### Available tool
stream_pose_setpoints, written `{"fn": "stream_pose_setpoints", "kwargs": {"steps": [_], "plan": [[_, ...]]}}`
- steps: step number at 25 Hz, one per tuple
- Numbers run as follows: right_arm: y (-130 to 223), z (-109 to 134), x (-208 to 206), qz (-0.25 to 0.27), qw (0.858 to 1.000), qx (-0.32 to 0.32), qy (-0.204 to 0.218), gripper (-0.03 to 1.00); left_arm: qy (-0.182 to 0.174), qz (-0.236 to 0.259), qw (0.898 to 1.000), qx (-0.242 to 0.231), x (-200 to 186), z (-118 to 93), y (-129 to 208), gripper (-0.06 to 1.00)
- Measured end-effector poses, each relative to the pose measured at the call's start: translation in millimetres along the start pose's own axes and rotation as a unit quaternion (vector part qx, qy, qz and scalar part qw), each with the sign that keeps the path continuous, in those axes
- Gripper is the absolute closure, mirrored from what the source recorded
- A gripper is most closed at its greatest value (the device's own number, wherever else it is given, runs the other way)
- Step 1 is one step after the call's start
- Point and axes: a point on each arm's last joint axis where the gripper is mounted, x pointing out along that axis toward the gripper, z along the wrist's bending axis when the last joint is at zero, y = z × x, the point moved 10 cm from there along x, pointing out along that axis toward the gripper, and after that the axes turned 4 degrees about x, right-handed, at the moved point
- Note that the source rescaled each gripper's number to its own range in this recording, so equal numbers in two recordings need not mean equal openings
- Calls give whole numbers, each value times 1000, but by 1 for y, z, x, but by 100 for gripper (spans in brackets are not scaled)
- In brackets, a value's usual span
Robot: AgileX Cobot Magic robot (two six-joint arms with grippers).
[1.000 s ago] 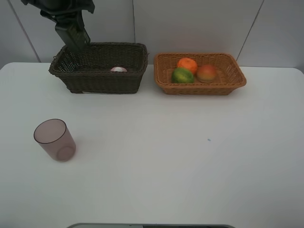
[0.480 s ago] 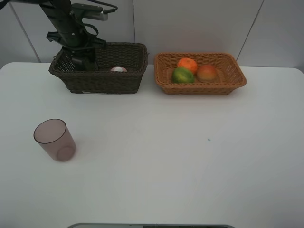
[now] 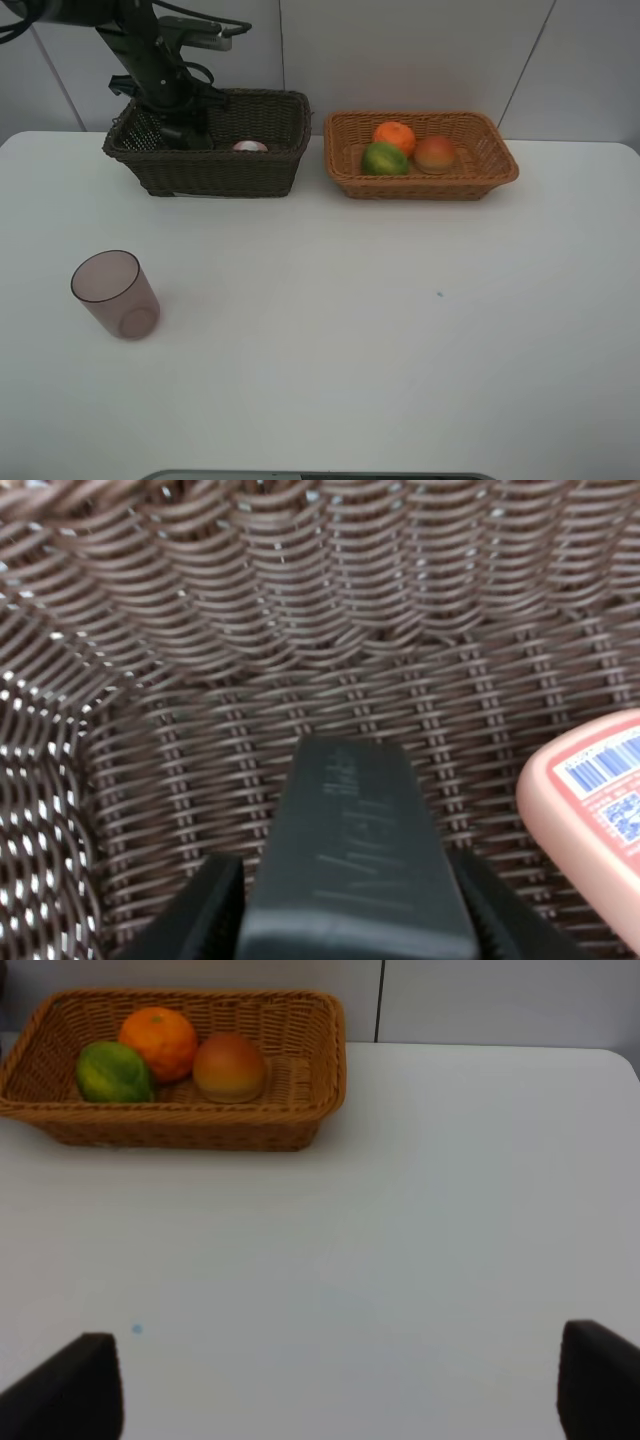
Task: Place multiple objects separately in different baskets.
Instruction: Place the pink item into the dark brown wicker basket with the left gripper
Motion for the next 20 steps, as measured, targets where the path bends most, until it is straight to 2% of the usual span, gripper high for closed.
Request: {"fn": "stream_pose_setpoints", "kwargs": {"steps": [7, 8, 12, 13, 17, 20], "plan": [[0, 0, 0, 0, 1000, 0, 0, 11, 2, 2, 1000, -3, 2, 0, 1, 42], [0, 0, 0, 0, 1000, 0, 0, 11, 2, 2, 1000, -3, 2, 0, 1, 40], [0, 0, 0, 0, 1000, 0, 0, 11, 0, 4, 1000, -2, 2, 0, 2, 5], [0, 0, 0, 0, 1000, 0, 0, 11, -1, 7, 1000, -1, 2, 1, 3, 0], [0, 0, 0, 0, 1000, 0, 0, 11, -4, 1, 1000, 3, -6, 1, -1, -5], [0, 0, 0, 0, 1000, 0, 0, 11, -5, -18, 1000, 3, -30, 2, -13, -5]]}}
